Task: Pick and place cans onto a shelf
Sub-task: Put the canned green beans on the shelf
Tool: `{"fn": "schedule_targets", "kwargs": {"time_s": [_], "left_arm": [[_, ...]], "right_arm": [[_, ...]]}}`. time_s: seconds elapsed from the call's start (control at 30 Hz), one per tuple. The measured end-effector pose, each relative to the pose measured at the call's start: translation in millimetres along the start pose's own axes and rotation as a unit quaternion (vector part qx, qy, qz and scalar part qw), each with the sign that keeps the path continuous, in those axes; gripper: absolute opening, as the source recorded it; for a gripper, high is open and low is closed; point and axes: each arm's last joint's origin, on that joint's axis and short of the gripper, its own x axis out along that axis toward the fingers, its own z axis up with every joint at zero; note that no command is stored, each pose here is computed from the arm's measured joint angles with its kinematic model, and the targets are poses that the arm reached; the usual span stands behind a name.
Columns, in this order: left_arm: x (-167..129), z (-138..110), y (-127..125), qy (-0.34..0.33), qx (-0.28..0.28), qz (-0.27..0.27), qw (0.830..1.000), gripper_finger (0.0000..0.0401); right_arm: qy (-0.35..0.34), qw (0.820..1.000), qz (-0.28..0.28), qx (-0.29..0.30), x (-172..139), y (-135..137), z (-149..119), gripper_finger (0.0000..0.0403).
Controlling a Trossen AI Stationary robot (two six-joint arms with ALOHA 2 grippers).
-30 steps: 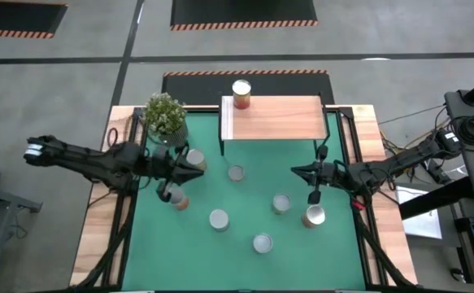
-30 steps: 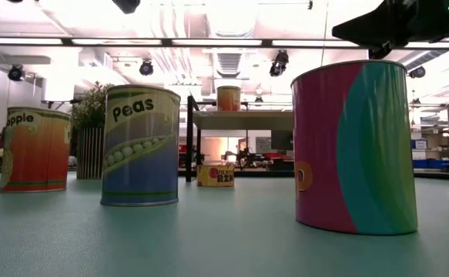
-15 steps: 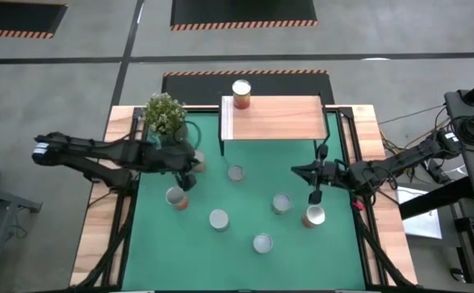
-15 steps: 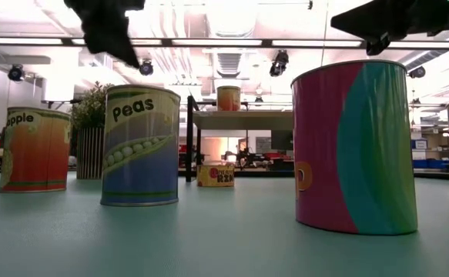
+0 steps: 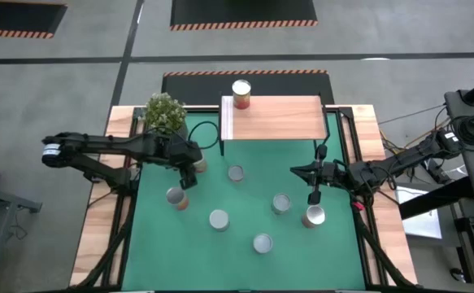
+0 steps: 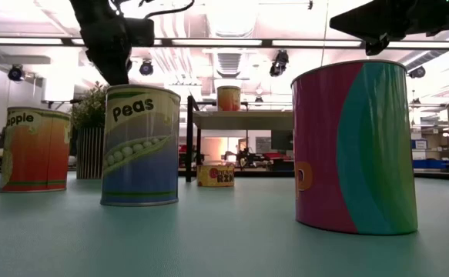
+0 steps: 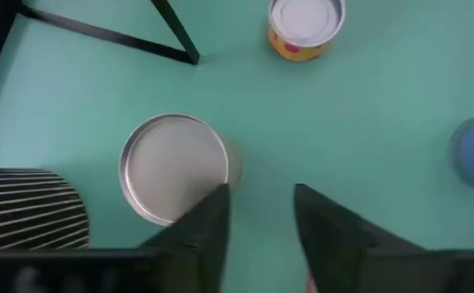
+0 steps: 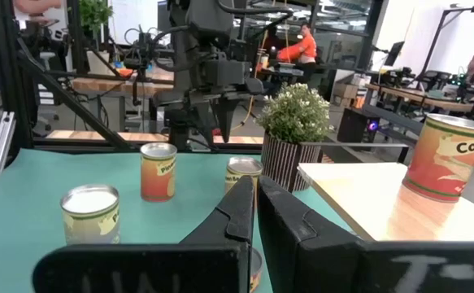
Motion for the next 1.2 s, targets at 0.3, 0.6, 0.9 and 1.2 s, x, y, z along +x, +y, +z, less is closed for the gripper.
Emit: {"fn": "schedule_targets", "kwargs": {"time_s": [0.3, 0.6, 0.9, 1.2], "left_arm": [[18, 2, 5, 0.016, 0.07, 0.109, 0.991, 0.0318], [26, 6, 18, -0.002, 0.065, 0.07, 0.995, 0.0358], [40, 3, 34, -0.006, 0.047, 0.041, 0.998, 0.0357], [59, -12, 40, 0.006, 0.031, 0.023, 0.999, 0.035]], "right_arm": [[0.004, 1.0, 0.001, -0.002, 0, 0, -1, 0.0009], [0.008, 1.0, 0.002, -0.005, 0, 0, -2, 0.0009], [0.011, 1.0, 0.003, -0.006, 0, 1, -3, 0.0009], [0.014, 1.0, 0.003, -0.007, 0, 1, -3, 0.0009]]}}
